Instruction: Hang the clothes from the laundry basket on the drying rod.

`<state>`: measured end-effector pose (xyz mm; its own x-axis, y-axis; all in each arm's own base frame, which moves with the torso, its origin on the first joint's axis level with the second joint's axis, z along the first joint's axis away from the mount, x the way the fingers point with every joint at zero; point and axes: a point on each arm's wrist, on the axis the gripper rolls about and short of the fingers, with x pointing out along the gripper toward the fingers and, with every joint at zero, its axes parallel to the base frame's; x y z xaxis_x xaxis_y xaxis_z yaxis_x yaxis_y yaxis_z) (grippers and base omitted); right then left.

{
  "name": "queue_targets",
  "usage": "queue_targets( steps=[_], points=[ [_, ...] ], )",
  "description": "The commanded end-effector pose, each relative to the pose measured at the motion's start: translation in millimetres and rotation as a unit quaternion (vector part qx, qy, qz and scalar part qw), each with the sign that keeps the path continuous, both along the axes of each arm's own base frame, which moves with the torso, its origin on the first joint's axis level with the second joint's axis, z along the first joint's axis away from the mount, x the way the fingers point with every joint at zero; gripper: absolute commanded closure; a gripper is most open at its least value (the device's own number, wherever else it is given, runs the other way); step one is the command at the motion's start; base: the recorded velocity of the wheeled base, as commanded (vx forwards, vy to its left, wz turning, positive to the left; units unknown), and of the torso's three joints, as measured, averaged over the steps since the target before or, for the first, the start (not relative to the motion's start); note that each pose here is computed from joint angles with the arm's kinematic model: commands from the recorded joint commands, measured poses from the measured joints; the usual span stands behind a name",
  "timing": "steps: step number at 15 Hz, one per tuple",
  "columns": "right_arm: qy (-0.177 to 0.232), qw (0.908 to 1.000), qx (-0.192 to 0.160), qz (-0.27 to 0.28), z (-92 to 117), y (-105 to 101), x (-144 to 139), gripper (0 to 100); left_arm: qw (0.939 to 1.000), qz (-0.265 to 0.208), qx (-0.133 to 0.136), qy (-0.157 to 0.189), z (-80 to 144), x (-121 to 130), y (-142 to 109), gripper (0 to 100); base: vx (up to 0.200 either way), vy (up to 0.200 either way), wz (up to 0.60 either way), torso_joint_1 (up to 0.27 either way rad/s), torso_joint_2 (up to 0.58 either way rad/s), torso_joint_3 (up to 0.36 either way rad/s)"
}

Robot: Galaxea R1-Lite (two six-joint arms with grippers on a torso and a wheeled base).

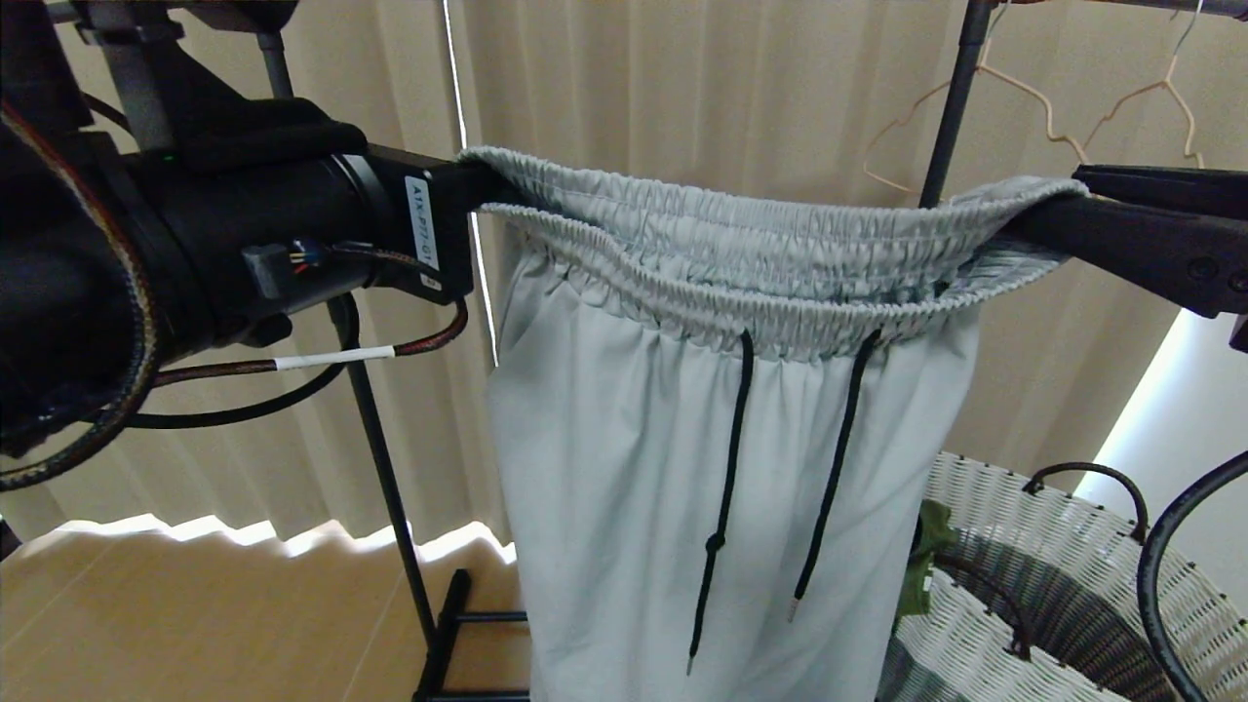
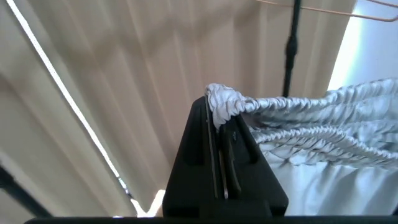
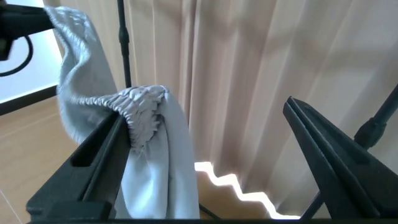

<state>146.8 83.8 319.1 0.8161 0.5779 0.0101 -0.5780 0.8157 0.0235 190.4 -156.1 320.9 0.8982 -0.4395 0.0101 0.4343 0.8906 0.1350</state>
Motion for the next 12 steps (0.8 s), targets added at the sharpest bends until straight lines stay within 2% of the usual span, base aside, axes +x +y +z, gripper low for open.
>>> queue_targets(
  steps=[1, 3, 7, 12],
  points=[
    [-0.004, 1.0, 0.003, 0.002, 0.0, -2.6, -5.0, 0, 0.9995, 0.03, 0.001, 0.0, -0.7, 5.6, 5.0, 100, 0.0, 0.0, 0.0, 0.0, 0.0, 0.0],
    [-0.004, 1.0, 0.003, 0.004, -2.3, -4.2, -8.2, 0, 0.9984, 0.056, 0.0, 0.001, -1.2, 6.4, 5.7, 100, 0.0, 0.0, 0.0, 0.0, 0.0, 0.0],
    [-0.001, 0.9985, 0.0, 0.055, -12.0, -9.1, -21.0, 0, 0.9983, 0.058, 0.0, 0.001, -1.4, 7.4, 5.5, 100, 0.0, 0.0, 0.0, 0.0, 0.0, 0.0],
    [0.001, 0.999, -0.005, 0.045, -15.7, -13.4, -24.5, 0, 0.9982, 0.06, 0.005, 0.003, -3.8, 6.0, 7.1, 100, 0.0, 0.0, 0.0, 0.0, 0.0, 0.0]
  ],
)
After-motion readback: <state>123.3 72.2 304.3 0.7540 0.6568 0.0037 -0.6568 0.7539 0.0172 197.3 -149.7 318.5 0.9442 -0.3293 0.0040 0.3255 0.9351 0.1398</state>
